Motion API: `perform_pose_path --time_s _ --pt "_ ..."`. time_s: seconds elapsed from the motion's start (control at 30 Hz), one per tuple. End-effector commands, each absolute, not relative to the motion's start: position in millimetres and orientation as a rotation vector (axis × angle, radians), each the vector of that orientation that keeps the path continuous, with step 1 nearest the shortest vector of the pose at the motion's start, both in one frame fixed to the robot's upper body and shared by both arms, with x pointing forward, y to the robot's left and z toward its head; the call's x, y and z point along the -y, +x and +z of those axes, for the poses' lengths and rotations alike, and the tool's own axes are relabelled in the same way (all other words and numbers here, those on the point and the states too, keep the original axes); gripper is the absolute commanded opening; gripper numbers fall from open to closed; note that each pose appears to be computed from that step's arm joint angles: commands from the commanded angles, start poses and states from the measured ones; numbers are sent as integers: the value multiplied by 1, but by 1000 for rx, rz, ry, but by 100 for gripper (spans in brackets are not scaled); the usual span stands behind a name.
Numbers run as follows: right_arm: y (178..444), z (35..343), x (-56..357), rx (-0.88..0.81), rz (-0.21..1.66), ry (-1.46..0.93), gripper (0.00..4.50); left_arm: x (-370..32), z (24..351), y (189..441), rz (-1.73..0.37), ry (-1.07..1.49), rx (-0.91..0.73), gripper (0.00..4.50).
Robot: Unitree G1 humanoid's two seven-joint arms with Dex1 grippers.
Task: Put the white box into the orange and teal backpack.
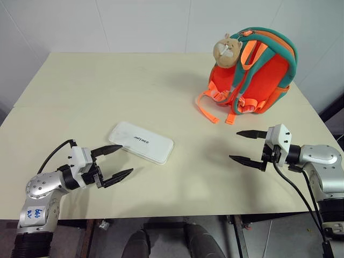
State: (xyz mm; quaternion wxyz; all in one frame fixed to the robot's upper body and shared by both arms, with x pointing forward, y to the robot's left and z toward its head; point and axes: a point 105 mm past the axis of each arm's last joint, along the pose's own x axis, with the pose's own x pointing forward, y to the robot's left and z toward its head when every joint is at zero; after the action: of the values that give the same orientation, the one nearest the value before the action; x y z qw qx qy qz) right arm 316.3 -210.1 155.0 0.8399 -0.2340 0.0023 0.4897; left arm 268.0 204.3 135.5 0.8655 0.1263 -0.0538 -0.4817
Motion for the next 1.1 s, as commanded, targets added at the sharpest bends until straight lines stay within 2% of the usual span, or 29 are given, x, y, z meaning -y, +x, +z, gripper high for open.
perform_pose_path --time_s 0.03,0.23,0.33,0.4,0.53,0.73,0.77,0.83,0.87,0.97,1.1 --pt "313 165 210 28 1031 -499 450 -201 143 264 -1024 279 143 447" --pt "313 165 199 49 1061 -464 450 -202 147 265 -1014 282 148 447" --pt "311 164 177 63 1114 -438 450 -214 157 268 -983 300 159 390" --pt "308 161 165 59 1144 -450 450 -225 164 272 -945 320 165 333" --pt "313 156 143 73 1121 -471 323 -249 175 281 -865 370 160 203" --pt "323 148 116 75 1088 -473 120 -286 177 313 -665 482 110 15" --pt "323 146 109 77 1099 -472 83 -290 177 322 -624 499 103 0" --pt "327 145 99 81 1082 -473 15 -291 179 339 -573 493 119 0" --pt "332 144 96 83 1052 -477 3 -294 179 349 -520 508 112 0" --pt "344 130 88 33 1000 -500 3 -295 178 377 -392 496 111 0" --pt "349 118 79 -18 1004 -509 3 -281 166 391 -401 481 90 0"
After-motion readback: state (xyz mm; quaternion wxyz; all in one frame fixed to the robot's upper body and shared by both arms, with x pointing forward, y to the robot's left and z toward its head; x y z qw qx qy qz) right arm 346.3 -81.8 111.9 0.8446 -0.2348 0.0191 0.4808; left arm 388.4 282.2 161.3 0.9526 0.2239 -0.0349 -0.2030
